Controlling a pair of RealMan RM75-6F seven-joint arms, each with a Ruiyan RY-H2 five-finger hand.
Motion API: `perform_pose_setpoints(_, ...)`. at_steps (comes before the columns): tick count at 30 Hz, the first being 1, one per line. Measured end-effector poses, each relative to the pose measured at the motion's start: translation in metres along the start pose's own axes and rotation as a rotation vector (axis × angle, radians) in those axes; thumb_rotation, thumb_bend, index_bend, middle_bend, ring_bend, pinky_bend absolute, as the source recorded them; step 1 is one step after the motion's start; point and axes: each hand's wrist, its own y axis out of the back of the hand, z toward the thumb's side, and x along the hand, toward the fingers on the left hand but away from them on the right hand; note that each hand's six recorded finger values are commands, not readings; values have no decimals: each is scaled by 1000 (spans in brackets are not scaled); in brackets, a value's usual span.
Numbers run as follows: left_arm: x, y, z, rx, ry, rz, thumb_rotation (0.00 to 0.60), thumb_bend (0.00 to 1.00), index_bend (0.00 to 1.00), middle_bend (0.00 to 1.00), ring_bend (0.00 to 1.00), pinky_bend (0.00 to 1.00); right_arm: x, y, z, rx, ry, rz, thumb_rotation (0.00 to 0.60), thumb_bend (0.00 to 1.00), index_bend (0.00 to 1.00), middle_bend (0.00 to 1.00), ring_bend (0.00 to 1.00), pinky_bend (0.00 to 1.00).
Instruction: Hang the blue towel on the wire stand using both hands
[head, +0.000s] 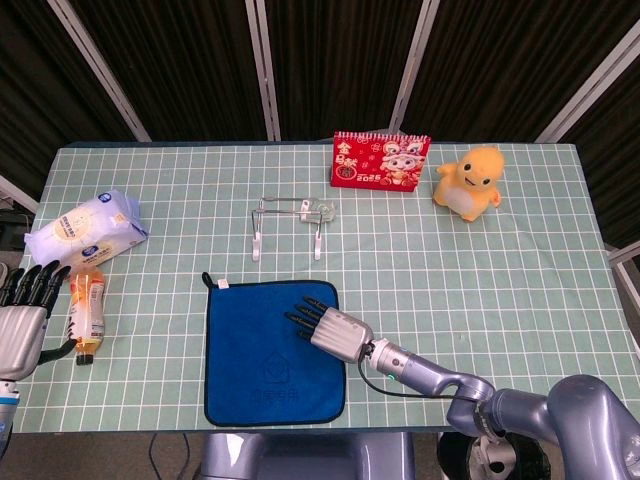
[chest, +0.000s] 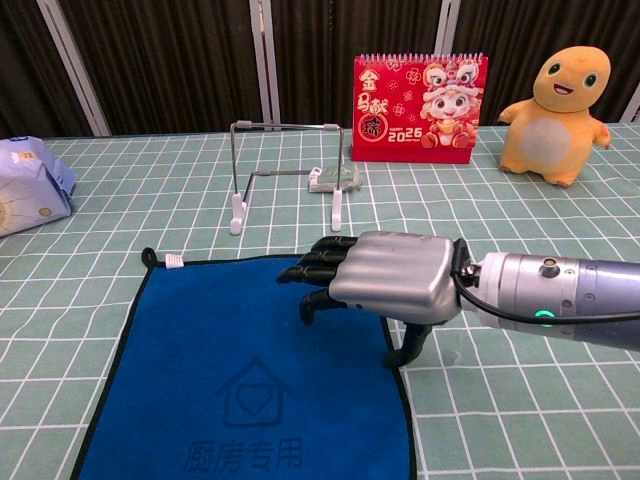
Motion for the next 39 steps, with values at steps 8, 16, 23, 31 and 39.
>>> perform_pose_setpoints(8, 0, 1, -2, -4, 7, 1, 600, 13, 0, 0, 0, 0, 0, 3, -6, -5, 4, 1, 600, 193, 258, 0, 0, 0)
perform_pose_setpoints(16, 0, 1, -2, -3, 4, 2, 600, 13, 0, 0, 0, 0, 7, 6, -11, 17, 10, 4, 600, 192, 258, 0, 0, 0)
perform_pose_setpoints(23, 0, 0, -2, 1, 5, 0, 600, 14, 0, 0, 0, 0, 15, -3, -15, 27, 6, 32, 600, 191, 258, 0, 0, 0)
perform_pose_setpoints(31, 0, -1, -2, 8, 10, 0, 600, 13, 0, 0, 0, 0, 20, -12, -14, 19, 13, 43, 600, 191, 258, 0, 0, 0)
perform_pose_setpoints(39, 1, -3, -2, 9, 11, -3, 600, 15, 0, 0, 0, 0, 12, -12, -3, -36, 16, 17, 600, 191, 259, 0, 0, 0)
